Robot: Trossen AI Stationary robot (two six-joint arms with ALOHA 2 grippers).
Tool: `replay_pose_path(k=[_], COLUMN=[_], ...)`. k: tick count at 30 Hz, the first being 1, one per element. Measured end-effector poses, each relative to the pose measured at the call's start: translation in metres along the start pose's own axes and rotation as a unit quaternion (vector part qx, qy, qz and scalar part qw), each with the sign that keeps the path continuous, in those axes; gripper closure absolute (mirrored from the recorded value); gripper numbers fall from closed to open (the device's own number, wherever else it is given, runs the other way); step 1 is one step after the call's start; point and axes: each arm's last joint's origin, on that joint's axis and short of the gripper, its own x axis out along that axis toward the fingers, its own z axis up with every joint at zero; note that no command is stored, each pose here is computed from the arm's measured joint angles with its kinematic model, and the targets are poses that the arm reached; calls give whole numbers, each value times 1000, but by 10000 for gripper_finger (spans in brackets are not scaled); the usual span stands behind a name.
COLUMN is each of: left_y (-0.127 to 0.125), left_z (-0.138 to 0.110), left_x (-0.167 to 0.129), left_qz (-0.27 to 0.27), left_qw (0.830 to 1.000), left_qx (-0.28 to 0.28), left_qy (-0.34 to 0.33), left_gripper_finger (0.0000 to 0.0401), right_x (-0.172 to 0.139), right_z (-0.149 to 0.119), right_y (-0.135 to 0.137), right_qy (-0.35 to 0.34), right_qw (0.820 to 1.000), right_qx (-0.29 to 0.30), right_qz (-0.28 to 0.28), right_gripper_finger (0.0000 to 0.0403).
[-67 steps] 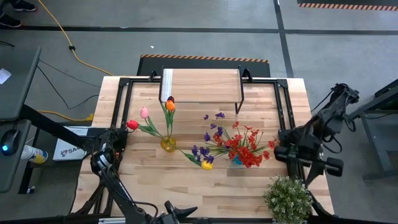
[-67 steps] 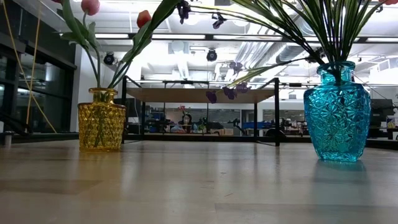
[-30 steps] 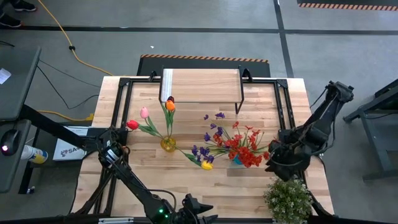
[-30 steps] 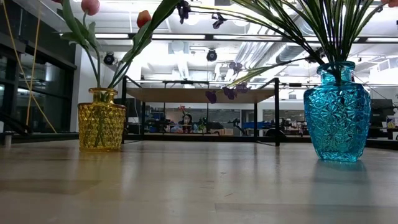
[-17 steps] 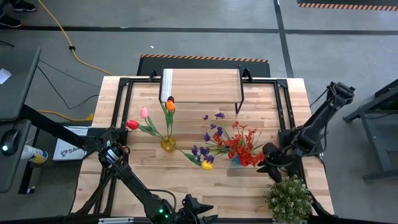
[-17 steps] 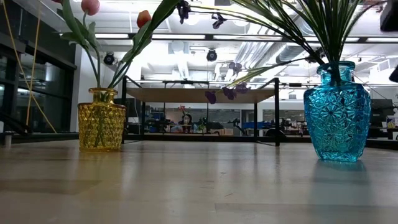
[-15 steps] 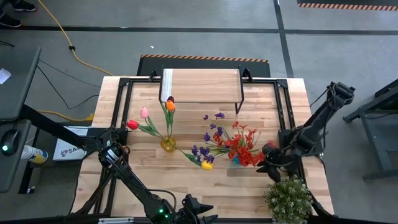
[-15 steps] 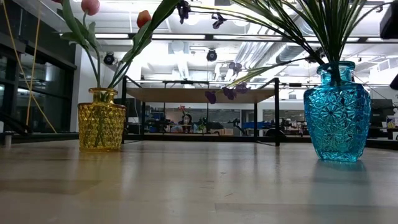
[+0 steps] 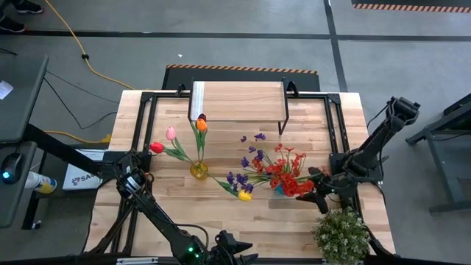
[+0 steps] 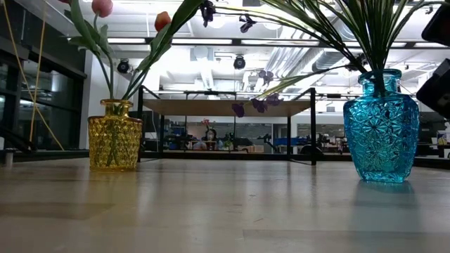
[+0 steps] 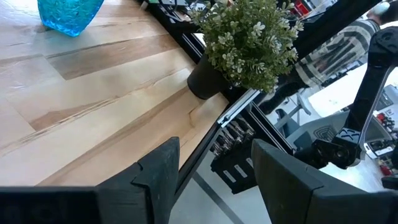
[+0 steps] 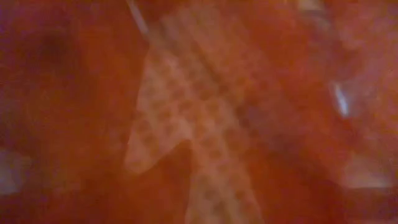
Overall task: Pick and place flowers into a vace then onto a shelf
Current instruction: Put the blue vase with flowers on the shelf
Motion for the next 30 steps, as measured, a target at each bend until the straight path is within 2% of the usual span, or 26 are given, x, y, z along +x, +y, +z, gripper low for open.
replay_pose_path(k=[7,15,19,24,30], left_y=[0,0,0,0,0], left_z=[0,0,0,0,0], left_x=[0,0,0,0,0], left_qz=[0,-1,-2,-1,-1], left_qw=[1000,1000,1000,1000,1000], left_qx=[-1,-1,-1,1,2], left_qy=[0,3,5,5,6], left_gripper_finger=[169,169,169,169,169], right_x=[-1,-3,-5,-13,-31], right_z=[-4,-13,-12,-11,-14], right_y=[0,-11,-8,-6,-7], right_qy=[58,108,131,199,222], right_qw=[998,994,990,976,967], right_qx=[-3,28,40,73,106], right_qz=[30,-22,9,56,62], right_gripper_finger=[261,261,261,261,261])
